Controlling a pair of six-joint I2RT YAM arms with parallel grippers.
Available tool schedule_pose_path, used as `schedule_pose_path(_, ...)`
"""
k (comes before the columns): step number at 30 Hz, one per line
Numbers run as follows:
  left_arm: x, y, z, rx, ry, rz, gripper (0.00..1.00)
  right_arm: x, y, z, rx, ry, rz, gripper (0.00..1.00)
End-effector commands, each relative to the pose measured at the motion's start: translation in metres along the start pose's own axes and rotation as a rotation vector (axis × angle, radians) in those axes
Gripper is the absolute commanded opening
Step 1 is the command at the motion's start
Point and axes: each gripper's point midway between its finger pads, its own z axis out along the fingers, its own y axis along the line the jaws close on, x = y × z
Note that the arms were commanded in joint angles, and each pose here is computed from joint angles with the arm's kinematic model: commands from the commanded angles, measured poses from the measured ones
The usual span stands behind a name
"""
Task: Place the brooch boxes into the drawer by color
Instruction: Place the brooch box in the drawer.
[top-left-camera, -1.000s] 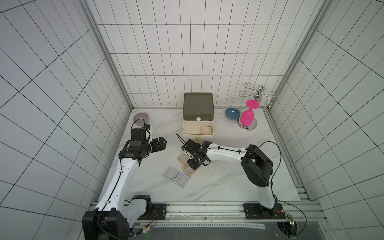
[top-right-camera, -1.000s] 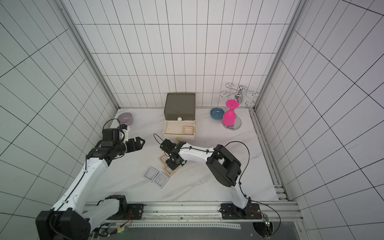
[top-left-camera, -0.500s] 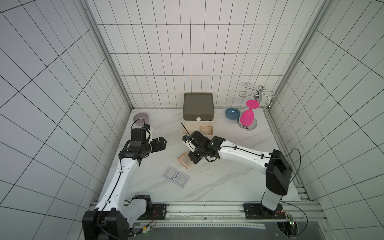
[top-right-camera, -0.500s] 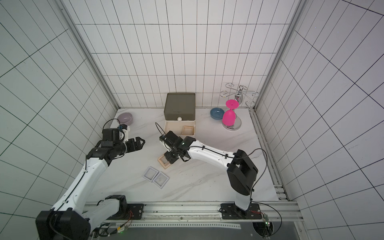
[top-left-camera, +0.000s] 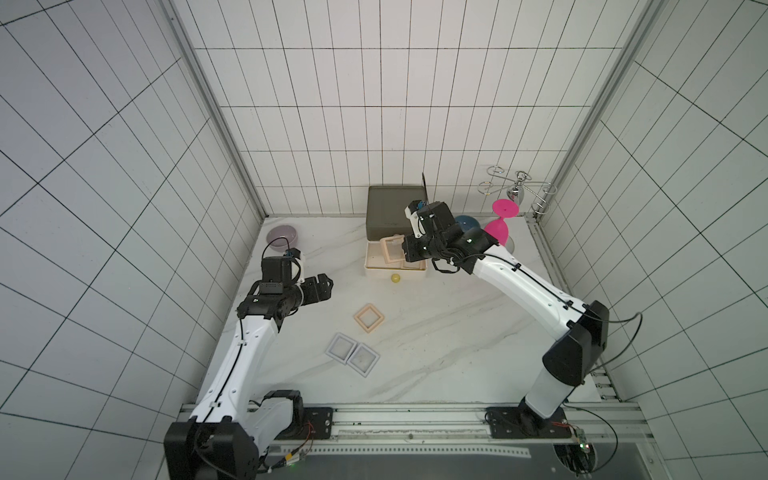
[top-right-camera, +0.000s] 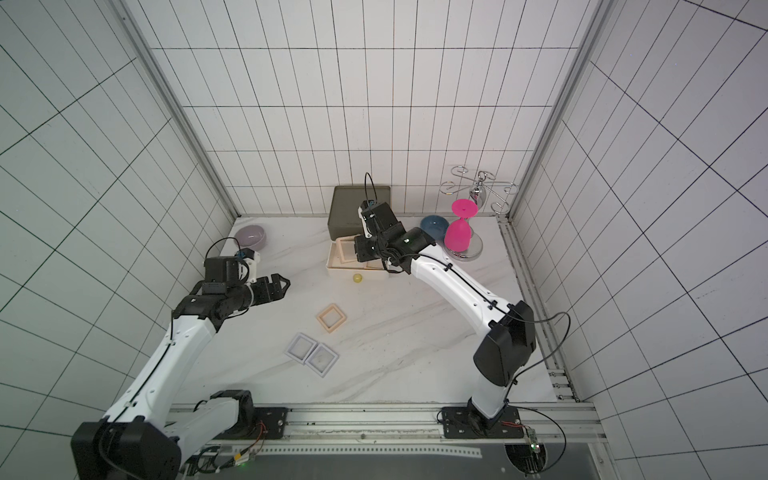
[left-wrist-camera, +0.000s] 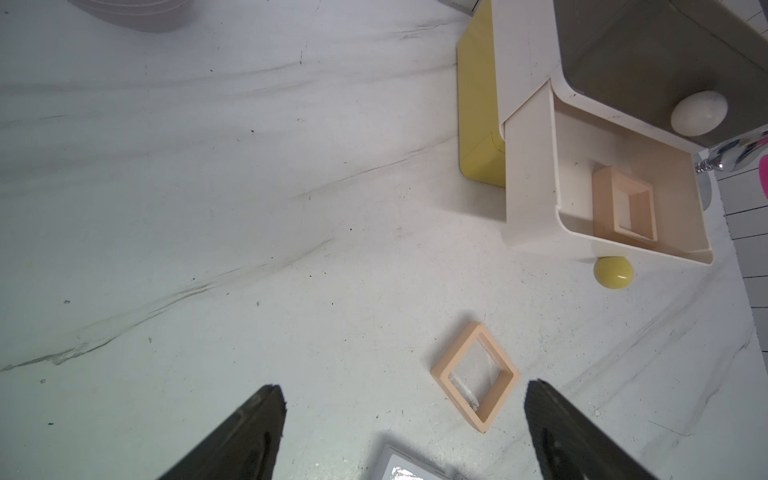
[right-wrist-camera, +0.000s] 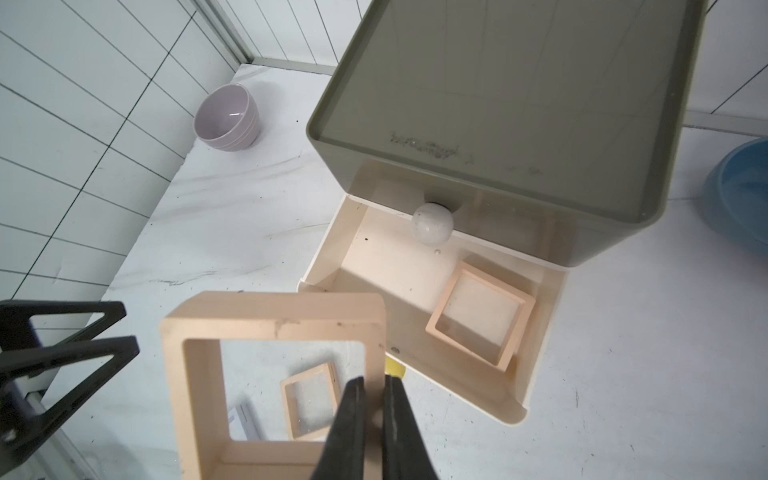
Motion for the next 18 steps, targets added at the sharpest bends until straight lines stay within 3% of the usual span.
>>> schedule_pose_path(1, -0.005, -0.003, -0.006, 0.012, -0.028, 0.005, 0.94, 0.001, -0.01, 0.017, 0.077, 0.02, 0.073, 0.03)
schedule_pose_path(18, -0.006, -0.005, -0.007, 0.018, -0.035, 0.009, 0.94, 0.004, -0.02, 0.069, 0.144, 0.001, 0.146, 0.03)
